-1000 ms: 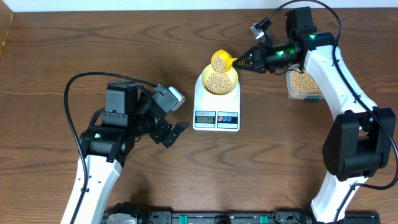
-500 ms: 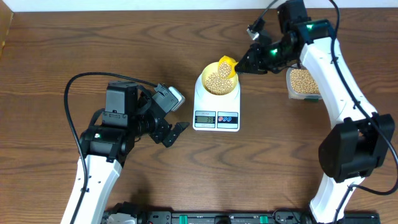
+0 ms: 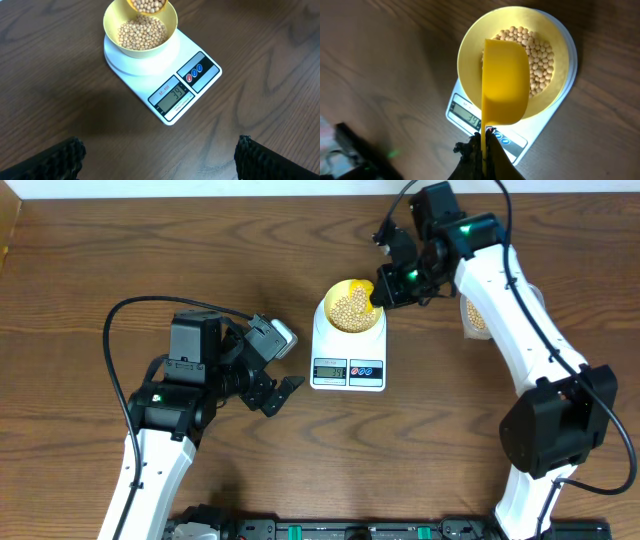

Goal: Scoop item into bowl and weigh 50g on scale
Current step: 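Tip the scoop to pour soybeans into the yellow bowl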

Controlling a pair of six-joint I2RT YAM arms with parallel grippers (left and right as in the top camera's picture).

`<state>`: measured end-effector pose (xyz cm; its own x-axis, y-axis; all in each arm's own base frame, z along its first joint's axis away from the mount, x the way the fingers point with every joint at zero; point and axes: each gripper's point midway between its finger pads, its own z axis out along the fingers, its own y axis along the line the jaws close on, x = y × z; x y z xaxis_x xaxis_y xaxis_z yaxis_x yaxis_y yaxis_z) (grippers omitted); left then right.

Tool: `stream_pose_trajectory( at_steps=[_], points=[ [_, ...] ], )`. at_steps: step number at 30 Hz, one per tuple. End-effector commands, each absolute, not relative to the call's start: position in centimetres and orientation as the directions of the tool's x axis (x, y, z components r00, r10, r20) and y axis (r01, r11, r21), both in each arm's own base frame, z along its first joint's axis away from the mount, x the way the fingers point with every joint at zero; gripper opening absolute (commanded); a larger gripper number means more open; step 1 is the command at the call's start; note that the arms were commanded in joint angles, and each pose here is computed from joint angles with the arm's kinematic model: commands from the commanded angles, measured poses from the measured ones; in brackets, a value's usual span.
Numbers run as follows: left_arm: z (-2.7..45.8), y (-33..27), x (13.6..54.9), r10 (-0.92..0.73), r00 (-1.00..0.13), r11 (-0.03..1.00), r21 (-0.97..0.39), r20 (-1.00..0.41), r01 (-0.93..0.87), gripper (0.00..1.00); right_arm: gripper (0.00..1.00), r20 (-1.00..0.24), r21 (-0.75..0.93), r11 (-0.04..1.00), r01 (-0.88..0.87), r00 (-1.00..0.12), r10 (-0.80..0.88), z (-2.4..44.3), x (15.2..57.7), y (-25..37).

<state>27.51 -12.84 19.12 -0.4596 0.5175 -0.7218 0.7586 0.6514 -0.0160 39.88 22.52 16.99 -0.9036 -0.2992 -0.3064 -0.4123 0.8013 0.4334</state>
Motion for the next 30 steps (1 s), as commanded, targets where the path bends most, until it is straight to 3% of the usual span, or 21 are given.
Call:
stream_pose_trajectory(
  at_steps=[1,12,30],
  points=[
    [19.1,-12.8,27.4,0.522,-0.453,0.643,-0.014,-0.723,0.765,0.98,0.01,-0.369,0.339,0.802,-0.492,-0.853,-0.367,17.6,40.4,22.8],
    [19.1,-12.8,27.4,0.522,-0.453,0.644,-0.015,-0.723,0.765,0.98,0.01,-0.387,0.207,0.814,-0.543,-0.81,-0.442,17.1,40.7,23.0],
    [19.1,-12.8,27.4,0.522,-0.453,0.644,-0.015,-0.723,0.765,0.98,0.01,-0.429,0.188,0.8,-0.57,-0.78,-0.455,17.5,41.4,23.5]
  ],
)
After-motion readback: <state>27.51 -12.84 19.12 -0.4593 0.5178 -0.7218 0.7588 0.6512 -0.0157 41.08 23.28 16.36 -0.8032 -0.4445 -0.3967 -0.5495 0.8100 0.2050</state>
